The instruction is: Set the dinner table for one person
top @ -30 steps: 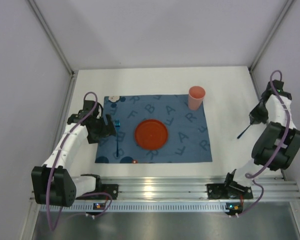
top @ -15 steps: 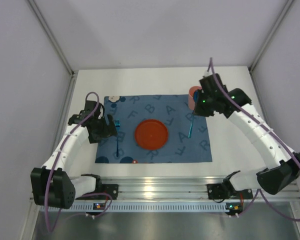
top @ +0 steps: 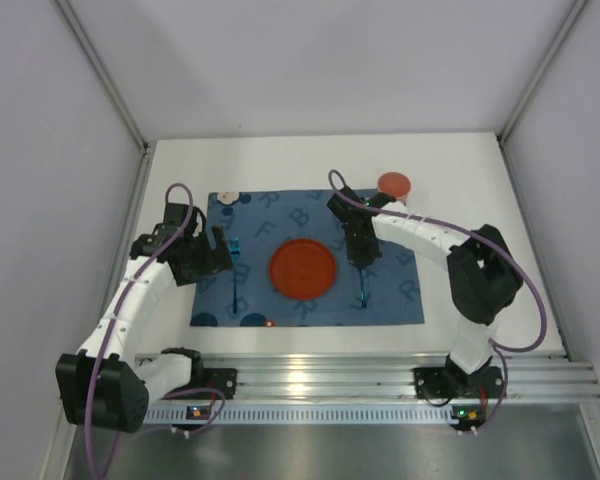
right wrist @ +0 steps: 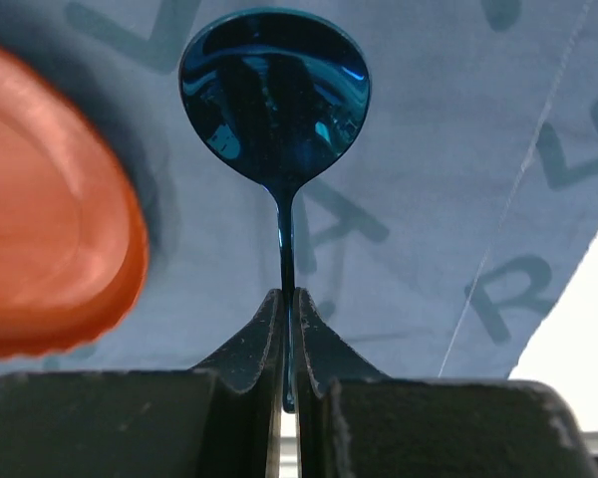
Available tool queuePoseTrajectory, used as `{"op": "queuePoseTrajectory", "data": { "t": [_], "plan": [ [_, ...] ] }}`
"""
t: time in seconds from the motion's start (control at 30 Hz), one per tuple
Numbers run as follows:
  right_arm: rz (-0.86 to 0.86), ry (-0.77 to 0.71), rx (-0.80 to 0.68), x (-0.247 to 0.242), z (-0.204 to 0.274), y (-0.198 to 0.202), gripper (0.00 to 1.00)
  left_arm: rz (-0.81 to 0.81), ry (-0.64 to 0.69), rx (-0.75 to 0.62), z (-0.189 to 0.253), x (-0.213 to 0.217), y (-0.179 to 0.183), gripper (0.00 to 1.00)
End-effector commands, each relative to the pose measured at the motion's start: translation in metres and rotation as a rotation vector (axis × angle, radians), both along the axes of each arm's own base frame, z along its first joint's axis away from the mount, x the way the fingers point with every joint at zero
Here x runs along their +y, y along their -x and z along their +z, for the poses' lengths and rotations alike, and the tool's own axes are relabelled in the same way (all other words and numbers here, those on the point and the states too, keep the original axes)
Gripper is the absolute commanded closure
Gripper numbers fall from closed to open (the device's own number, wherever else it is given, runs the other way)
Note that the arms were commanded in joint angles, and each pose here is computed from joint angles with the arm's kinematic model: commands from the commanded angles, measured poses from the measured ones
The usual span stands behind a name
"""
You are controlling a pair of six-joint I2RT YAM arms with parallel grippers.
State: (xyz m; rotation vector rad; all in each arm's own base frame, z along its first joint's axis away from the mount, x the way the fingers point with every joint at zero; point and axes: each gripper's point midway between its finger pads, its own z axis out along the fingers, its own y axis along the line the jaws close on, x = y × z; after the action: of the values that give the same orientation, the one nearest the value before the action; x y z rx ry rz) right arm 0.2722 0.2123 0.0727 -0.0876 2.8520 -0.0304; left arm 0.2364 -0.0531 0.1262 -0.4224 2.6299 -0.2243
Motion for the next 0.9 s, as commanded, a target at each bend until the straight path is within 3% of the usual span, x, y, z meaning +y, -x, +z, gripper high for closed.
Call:
{"op": "queuePoseTrajectory", "data": {
  "t": [0.0, 0.3, 0.4, 0.43, 0.5, 0.6, 0.7, 0.8, 0.87],
  "plan": [
    [0.012, 0.005, -0.085, 0.007, -0.004, -0.028, 1.00, 0.013, -0.004, -0.042, 0.007, 0.001, -0.004, 0.07],
    [-0.008, 0.033, -0.080, 0.004, -0.027, -0.044, 1.00, 0.014, -0.005, -0.021, 0.003, 0.001, -0.004, 0.07],
    [-0.017, 0.030, -0.096, 0.004, -0.025, -0.051, 0.85, 0.015, -0.005, -0.010, 0.001, 0.001, -0.004, 0.07],
    [-0.017, 0.024, -0.100, 0.005, -0.022, -0.052, 0.63, 0.015, -0.006, -0.007, 0.001, 0.001, -0.004, 0.07],
    [-0.020, 0.001, -0.119, 0.007, -0.013, -0.054, 0.51, 0.030, -0.032, 0.002, -0.002, 0.006, -0.004, 0.07],
    [-0.025, -0.028, -0.157, 0.008, 0.007, -0.055, 0.41, 0.036, -0.041, 0.008, -0.003, 0.007, -0.004, 0.07],
    [-0.017, -0.109, -0.253, 0.010, 0.057, -0.053, 0.28, 0.046, -0.051, 0.008, -0.001, 0.009, -0.005, 0.06],
    [0.026, -0.176, -0.361, 0.013, 0.103, -0.050, 0.24, 0.057, -0.064, 0.005, 0.003, 0.012, -0.006, 0.06],
    [0.072, -0.264, -0.511, 0.010, 0.160, -0.041, 0.22, 0.061, -0.065, -0.008, 0.009, 0.013, -0.007, 0.06]
  ]
}}
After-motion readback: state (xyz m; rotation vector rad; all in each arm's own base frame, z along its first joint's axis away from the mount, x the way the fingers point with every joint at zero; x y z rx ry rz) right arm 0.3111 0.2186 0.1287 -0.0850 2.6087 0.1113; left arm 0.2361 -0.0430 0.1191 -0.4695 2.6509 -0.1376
